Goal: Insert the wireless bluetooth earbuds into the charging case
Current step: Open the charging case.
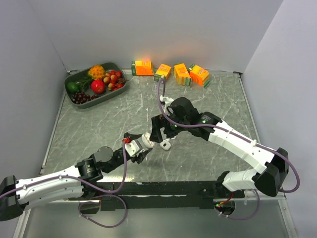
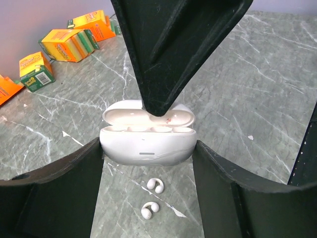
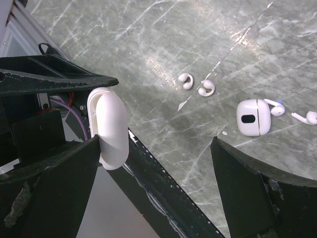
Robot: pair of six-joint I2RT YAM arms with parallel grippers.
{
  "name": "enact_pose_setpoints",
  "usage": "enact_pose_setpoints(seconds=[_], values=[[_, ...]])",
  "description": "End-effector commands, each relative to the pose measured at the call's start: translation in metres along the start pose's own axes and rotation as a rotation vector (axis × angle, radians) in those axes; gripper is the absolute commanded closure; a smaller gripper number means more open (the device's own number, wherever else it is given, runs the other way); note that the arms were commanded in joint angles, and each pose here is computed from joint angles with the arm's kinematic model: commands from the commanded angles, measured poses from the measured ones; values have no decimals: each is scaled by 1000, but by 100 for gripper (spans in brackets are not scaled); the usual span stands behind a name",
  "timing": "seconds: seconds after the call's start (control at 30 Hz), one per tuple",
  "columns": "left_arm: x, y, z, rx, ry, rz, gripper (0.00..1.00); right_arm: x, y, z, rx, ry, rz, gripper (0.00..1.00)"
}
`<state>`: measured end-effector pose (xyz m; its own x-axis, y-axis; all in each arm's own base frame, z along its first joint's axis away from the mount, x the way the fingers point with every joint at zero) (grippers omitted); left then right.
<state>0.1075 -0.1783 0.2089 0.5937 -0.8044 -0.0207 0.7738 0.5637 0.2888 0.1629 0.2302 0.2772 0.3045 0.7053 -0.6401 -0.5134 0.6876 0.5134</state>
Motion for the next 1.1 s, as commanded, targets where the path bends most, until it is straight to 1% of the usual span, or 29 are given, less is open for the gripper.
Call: enact_pose_setpoints(seconds=[0.0, 0.27, 0.47, 0.83, 1.07], values=[[0, 3, 14, -23, -65, 28, 99, -14, 0, 3, 0, -47, 1, 0], [0, 3, 13, -26, -63, 29, 99, -25, 10, 10, -1, -87, 46, 0], [1, 3, 14, -27, -60, 28, 99, -31, 17, 15, -10, -94, 82, 0], [4, 2, 19, -23, -69, 15, 99, -12, 14, 11, -3, -24, 83, 0], [4, 3, 23, -22, -83, 9, 99, -6, 9, 7, 6, -4, 57, 0]])
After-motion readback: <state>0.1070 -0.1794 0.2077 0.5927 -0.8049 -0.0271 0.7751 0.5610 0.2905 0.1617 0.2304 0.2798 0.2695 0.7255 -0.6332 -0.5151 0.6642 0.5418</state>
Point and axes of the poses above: each gripper's point midway between its finger pads, its own x axis out along the fingers, its own y axis along the line the jaws close on, z = x × y, the point moved 10 cm from there along -x, back along the fingers, and after that the axes turned 6 degrees about x, right-handed, at the moved point
